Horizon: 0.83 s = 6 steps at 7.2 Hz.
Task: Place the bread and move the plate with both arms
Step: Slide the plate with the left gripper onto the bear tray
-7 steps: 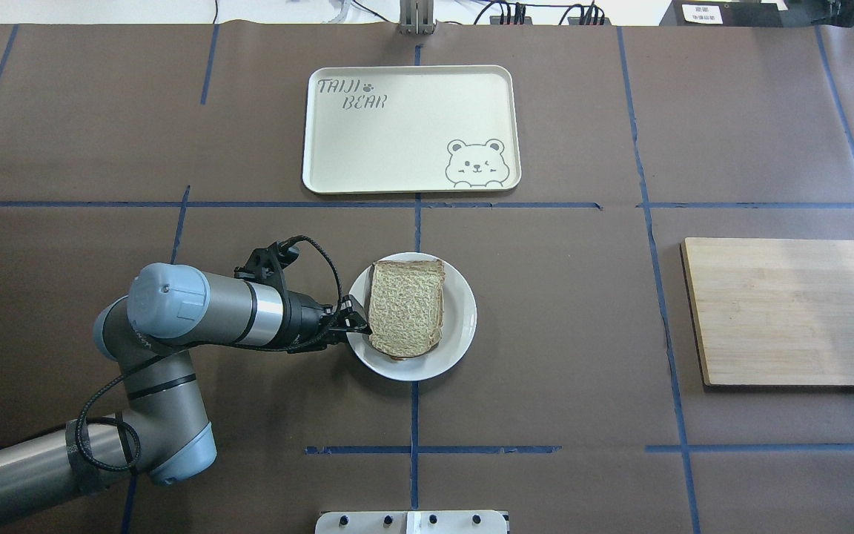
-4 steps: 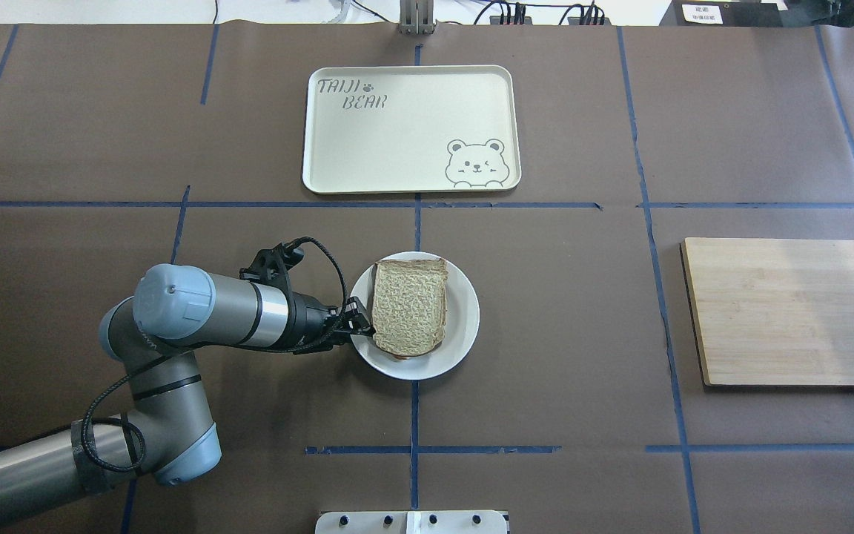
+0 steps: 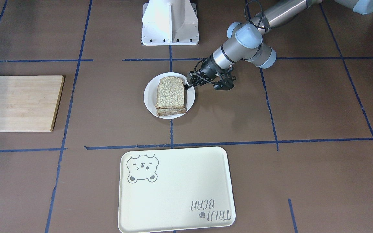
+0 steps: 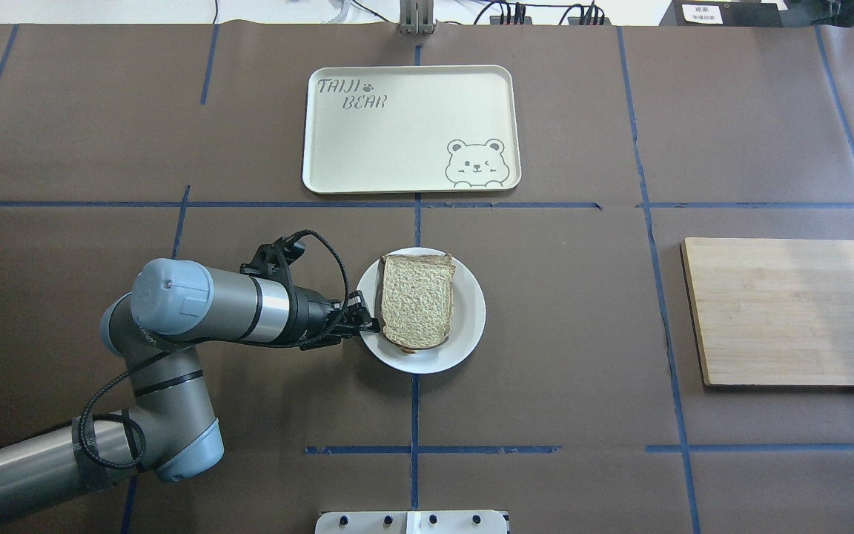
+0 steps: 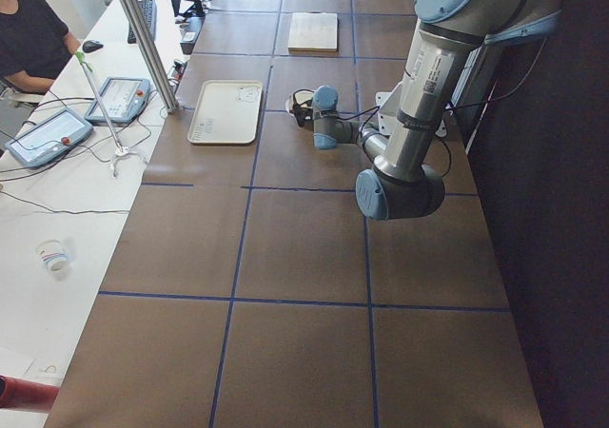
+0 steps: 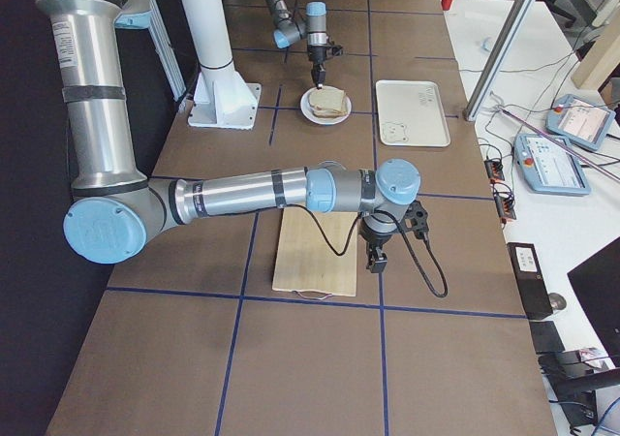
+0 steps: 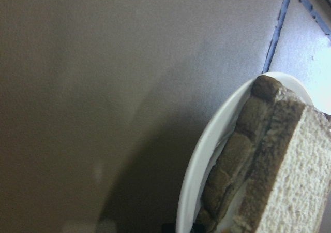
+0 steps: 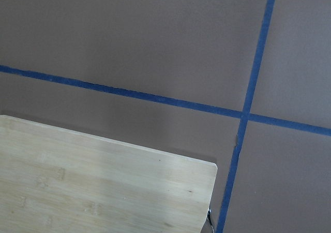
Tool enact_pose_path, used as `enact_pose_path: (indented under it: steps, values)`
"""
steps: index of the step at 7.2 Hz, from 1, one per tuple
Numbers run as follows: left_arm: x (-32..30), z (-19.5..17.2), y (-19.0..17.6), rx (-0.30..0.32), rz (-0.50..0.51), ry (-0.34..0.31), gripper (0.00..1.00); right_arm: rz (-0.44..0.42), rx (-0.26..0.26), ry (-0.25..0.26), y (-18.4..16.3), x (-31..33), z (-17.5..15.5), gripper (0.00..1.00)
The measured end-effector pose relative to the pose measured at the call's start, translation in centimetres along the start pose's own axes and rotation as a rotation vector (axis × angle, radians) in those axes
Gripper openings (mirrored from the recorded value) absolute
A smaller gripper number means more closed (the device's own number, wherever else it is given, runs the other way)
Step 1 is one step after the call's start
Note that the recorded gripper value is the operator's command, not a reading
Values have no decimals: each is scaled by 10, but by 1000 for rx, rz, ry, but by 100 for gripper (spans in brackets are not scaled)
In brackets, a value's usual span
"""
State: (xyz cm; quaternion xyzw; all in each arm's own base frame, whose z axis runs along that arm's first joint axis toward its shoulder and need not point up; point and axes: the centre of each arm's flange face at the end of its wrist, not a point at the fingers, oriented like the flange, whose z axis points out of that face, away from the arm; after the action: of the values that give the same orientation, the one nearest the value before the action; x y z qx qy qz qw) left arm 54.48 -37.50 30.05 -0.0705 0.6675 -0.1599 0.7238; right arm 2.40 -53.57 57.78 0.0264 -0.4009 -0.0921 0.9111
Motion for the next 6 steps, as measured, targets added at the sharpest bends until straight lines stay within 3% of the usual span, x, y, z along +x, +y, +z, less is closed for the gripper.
enact_pose_path:
  steps: [3, 6]
  values:
    - [24, -15, 0, -9, -55, 131, 0, -44, 66, 12, 2, 5, -9, 100]
    - [52, -19, -4, 52, -135, 300, 0, -21, 46, 10, 21, 18, 5, 100]
